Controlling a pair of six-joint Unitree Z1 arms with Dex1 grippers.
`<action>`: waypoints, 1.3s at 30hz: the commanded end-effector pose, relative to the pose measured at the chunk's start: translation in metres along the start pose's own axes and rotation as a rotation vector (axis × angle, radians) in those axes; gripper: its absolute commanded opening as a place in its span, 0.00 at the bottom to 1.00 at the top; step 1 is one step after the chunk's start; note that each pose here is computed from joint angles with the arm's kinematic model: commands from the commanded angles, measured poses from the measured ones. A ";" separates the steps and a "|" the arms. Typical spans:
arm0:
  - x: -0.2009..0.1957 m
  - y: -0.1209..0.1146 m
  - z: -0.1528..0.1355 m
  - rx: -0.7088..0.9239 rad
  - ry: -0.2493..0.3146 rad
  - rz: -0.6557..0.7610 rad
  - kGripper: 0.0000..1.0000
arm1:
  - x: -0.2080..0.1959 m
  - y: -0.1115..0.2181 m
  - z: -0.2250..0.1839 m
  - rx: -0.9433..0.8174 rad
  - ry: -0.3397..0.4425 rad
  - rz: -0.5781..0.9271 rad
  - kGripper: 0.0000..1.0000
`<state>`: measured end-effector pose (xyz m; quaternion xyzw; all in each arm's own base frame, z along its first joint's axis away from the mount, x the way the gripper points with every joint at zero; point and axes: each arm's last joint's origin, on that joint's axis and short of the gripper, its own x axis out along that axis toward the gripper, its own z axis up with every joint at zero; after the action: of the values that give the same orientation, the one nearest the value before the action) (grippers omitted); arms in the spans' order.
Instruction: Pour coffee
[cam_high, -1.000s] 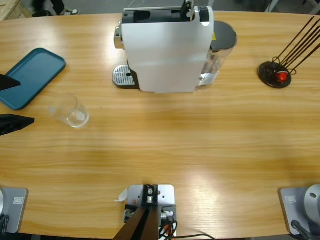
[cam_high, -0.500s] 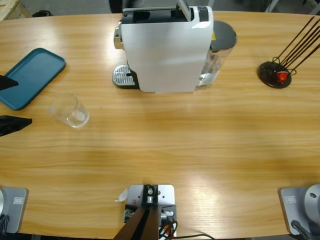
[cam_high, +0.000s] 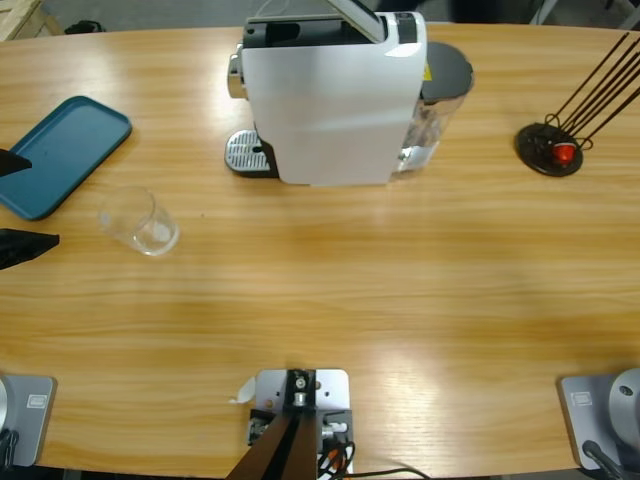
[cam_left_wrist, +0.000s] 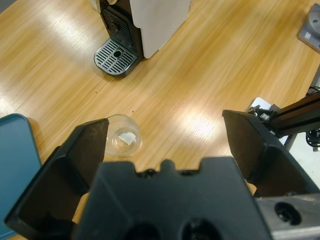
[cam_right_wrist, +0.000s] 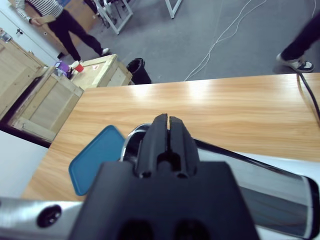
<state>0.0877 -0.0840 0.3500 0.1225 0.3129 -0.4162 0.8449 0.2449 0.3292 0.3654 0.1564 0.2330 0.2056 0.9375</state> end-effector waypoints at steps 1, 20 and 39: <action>0.005 0.002 -0.003 -0.002 0.012 0.021 1.00 | 0.046 -0.008 -0.080 -0.105 0.196 -0.034 0.00; 0.006 0.003 -0.005 -0.007 0.021 0.025 1.00 | 0.071 -0.036 -0.149 -0.147 0.342 -0.104 0.00; 0.003 0.003 -0.008 -0.008 0.010 0.043 1.00 | 0.049 -0.042 -0.115 -0.273 0.317 -0.028 0.00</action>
<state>0.0886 -0.0836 0.3498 0.1232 0.3120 -0.4110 0.8477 0.2438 0.3476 0.2996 0.1340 0.2827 0.2411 0.9187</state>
